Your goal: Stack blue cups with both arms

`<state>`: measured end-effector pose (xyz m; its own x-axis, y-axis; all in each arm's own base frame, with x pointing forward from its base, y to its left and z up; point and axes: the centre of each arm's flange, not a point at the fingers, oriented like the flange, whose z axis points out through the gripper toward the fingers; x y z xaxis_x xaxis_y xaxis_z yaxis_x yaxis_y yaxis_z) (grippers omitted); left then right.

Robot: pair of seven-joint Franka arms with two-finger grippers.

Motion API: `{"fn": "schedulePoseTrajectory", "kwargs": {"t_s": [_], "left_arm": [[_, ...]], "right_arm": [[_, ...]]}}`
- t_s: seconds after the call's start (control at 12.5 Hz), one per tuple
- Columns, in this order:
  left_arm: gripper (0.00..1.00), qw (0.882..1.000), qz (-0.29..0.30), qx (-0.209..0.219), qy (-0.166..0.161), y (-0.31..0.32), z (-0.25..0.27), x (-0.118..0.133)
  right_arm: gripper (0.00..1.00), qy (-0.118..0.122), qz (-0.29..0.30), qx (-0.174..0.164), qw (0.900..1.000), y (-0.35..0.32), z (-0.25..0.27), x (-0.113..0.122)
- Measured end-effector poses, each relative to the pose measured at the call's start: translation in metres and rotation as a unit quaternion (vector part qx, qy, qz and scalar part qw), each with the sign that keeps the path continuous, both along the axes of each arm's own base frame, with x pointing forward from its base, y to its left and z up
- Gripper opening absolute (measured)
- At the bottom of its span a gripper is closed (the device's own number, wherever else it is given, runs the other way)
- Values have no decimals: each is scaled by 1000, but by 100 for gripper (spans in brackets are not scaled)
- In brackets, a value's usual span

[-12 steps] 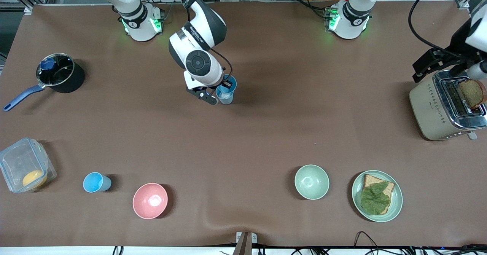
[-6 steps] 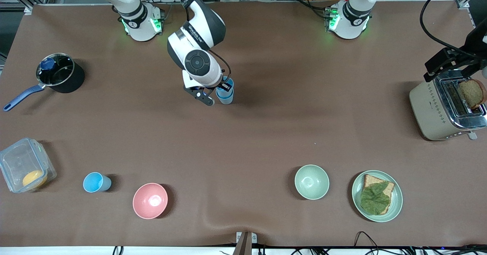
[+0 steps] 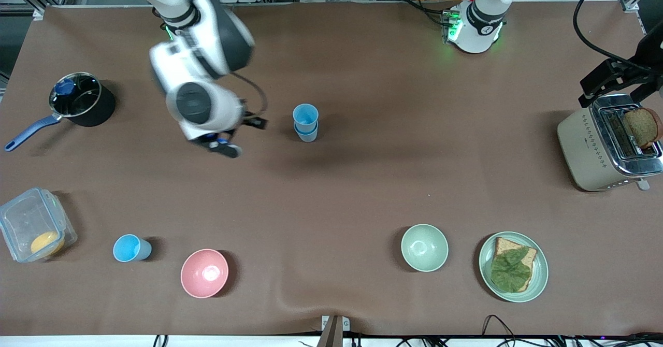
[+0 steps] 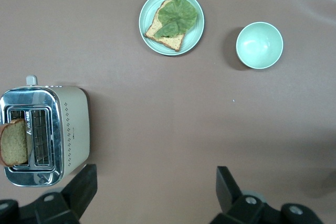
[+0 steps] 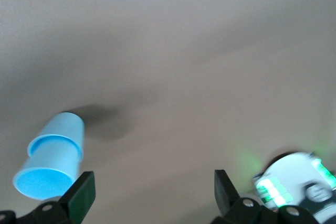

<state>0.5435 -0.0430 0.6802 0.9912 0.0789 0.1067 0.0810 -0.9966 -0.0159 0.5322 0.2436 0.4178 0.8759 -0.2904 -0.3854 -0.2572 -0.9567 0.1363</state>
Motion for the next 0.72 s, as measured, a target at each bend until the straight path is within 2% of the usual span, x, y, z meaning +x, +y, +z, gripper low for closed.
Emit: {"fn": "schedulePoseTrajectory", "kwargs": {"t_s": [0.16, 0.32, 0.4, 0.64, 0.72], "left_arm": [[100, 1000, -1, 0, 1, 0, 0, 0], [100, 1000, -6, 0, 6, -6, -1, -2], [100, 1000, -9, 1, 13, -9, -3, -3], [100, 1000, -9, 2, 21, -9, -4, -5], [100, 1000, -8, 2, 21, -8, -4, -5]], "right_arm": [[100, 0, 38, 42, 998, -73, 30, 15], [100, -22, 57, 77, 995, -154, 71, 18], [100, -45, 67, 79, 994, -185, 96, 14], [100, -127, 111, 29, 985, -215, 182, -11], [100, -146, 130, 25, 980, -219, 202, -18]]}}
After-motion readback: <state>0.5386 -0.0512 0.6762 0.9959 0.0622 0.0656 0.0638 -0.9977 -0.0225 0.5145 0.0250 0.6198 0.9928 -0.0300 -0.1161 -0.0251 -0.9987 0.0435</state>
